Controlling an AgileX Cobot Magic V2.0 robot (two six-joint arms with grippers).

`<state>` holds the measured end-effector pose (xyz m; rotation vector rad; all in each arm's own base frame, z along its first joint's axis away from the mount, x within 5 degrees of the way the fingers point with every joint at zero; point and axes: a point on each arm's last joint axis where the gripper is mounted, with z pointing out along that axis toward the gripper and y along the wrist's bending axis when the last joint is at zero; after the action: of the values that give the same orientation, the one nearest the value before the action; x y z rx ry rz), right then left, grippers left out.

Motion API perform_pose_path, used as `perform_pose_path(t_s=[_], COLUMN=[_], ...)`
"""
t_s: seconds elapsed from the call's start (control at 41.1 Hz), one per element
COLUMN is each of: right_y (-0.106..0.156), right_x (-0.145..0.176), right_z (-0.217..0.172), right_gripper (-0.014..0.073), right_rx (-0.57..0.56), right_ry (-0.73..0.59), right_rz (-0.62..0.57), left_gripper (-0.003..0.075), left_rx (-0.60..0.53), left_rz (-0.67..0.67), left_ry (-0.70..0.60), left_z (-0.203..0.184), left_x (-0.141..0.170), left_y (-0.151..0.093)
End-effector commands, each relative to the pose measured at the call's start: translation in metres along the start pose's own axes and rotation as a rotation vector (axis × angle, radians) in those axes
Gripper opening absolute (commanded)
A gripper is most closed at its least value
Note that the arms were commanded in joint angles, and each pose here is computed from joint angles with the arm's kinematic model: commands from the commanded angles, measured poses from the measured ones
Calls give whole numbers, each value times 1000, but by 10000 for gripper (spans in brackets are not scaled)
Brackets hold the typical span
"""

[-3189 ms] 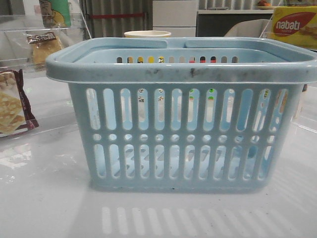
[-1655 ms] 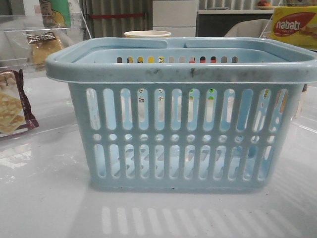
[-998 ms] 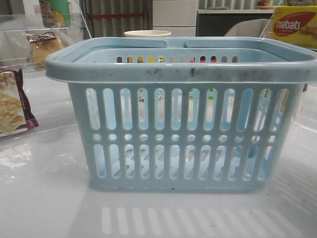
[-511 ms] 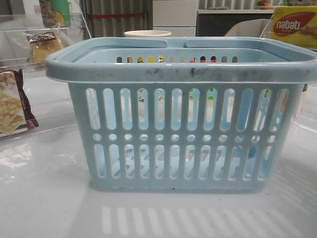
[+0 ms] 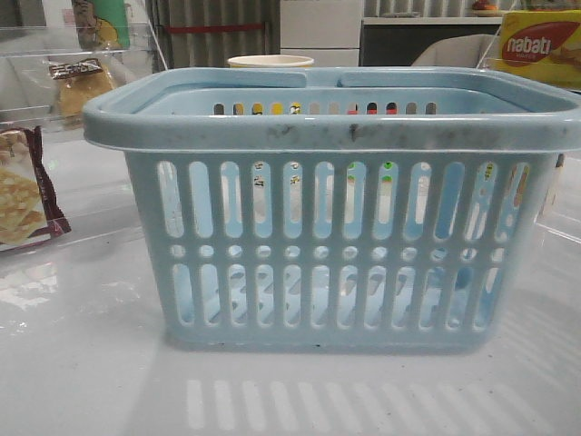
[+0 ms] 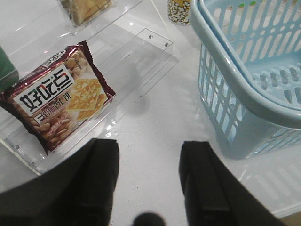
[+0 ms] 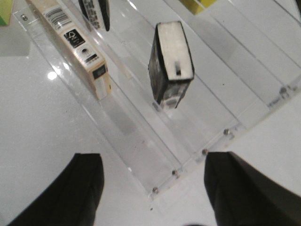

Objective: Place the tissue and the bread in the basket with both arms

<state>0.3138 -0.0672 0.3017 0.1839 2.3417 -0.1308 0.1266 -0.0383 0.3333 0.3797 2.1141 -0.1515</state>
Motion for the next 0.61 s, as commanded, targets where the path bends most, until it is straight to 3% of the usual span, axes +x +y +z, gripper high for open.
perform_pose_path(t_s=[0.0,0.243,0.438,0.584], right_y=[-5,-8,-8,-8], right_x=[-30,-44,-47,-50], right_z=[-1,43,62,55], right_gripper=[552,521,277,181], right_rx=[34,55,54,55], right_ry=[-144,-164,-173,-195], right_rz=[-40,-93,-98,-98], left_gripper=[342,296,249,208], left_rx=[4,4,4,4], left_rz=[-3,-3,-3,-3], left_ry=[-89,-89,-89,-89], left_z=[-4,-4,-4,-4], left_x=[-14,-14,-14,-14], left_y=[-1,-1,-1,-1])
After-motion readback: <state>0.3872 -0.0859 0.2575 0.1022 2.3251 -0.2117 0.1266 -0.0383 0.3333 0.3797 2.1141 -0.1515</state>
